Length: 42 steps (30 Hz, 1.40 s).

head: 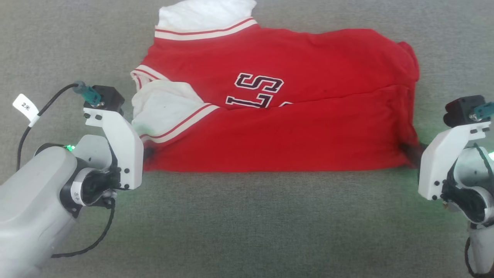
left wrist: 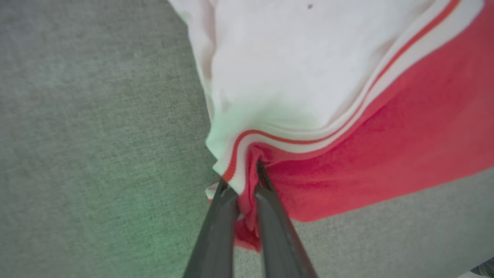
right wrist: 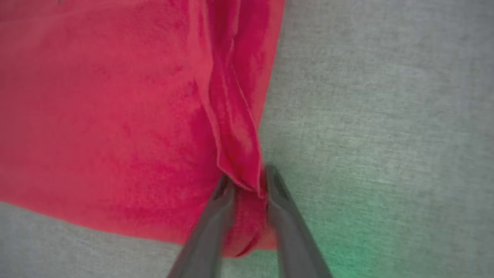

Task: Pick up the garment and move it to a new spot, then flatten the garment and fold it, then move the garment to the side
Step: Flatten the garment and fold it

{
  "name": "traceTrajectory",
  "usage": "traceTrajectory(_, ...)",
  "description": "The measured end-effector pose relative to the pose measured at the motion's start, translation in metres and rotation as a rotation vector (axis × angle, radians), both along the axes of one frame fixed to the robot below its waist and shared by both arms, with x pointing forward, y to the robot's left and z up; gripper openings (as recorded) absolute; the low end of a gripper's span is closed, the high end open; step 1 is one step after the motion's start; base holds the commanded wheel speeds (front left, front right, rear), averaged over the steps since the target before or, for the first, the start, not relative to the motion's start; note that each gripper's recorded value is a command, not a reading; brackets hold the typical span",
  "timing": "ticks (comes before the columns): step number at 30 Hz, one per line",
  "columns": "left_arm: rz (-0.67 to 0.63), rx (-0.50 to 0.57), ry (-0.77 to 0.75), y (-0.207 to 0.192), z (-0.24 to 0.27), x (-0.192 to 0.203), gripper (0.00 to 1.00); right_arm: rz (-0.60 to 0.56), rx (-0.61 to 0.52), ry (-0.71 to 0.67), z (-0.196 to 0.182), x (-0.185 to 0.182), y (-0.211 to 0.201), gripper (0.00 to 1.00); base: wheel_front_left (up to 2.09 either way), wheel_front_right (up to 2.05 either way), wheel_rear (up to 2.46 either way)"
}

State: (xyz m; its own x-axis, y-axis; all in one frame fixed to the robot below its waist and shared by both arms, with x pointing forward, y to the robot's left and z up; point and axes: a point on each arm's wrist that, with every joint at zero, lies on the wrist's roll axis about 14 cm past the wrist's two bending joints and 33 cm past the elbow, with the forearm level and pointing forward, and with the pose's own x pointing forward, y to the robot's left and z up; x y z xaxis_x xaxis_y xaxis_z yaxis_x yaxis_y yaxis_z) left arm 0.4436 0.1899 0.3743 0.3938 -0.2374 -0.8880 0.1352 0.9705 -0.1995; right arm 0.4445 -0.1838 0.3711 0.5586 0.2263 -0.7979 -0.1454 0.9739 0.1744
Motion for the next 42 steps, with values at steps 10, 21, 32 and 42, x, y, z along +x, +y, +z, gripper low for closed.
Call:
traceTrajectory(10, 0.015, -0.001, 0.014, 0.008, 0.010, -0.009, 0.00, 0.043, 0.012, 0.028, 0.010, 0.002, 0.004, 0.00, 0.00, 0.00, 0.00)
traceTrajectory(21, 0.023, 0.035, 0.005, 0.017, 0.045, -0.037, 0.00, 0.138, -0.018, 0.043, 0.043, -0.020, 0.006, 0.00, 0.00, 0.00, 0.00)
traceTrajectory(32, 0.039, 0.041, 0.047, 0.014, 0.047, -0.081, 0.00, 0.128, -0.019, 0.136, 0.041, -0.066, -0.002, 0.00, 0.00, 0.00, 0.00)
traceTrajectory(42, 0.064, 0.007, 0.151, 0.009, 0.002, -0.095, 0.00, 0.084, 0.009, 0.177, 0.009, -0.072, 0.002, 0.00, 0.00, 0.00, 0.00)
